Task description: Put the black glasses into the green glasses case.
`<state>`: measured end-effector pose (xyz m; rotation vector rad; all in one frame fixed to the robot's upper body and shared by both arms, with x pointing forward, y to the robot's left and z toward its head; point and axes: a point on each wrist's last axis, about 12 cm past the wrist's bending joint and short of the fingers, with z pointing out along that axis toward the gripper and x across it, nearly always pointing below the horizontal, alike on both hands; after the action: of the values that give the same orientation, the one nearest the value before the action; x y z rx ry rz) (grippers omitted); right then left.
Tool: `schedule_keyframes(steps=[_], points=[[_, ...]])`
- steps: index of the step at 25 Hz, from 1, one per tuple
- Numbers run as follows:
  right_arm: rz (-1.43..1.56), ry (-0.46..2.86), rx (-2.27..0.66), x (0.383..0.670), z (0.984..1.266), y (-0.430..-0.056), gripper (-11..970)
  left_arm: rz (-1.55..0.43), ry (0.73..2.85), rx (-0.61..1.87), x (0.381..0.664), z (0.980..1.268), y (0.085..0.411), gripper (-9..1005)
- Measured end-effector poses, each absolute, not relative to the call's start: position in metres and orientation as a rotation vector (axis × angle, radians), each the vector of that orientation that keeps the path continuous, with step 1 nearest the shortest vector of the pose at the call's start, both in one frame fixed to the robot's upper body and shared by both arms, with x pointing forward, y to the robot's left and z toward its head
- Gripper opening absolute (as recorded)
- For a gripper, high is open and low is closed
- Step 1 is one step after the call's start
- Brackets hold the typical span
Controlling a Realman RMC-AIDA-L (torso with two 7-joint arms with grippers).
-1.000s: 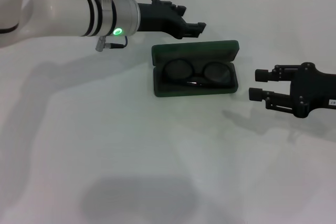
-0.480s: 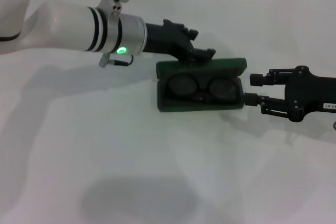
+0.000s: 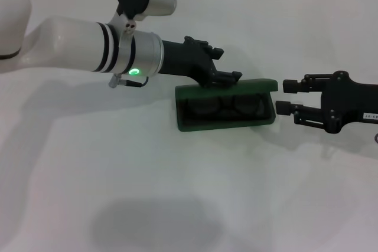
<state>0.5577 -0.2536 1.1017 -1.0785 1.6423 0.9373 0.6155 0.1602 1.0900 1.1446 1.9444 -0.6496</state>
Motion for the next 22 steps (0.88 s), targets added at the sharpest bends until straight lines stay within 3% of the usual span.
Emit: schedule_keyframes(steps=[22], points=[[0.918, 1.656, -1.100, 0.5647, 1.1004, -0.2441, 537, -0.677, 1.842, 1.130, 0.6108, 1.0934, 0.1641, 726]])
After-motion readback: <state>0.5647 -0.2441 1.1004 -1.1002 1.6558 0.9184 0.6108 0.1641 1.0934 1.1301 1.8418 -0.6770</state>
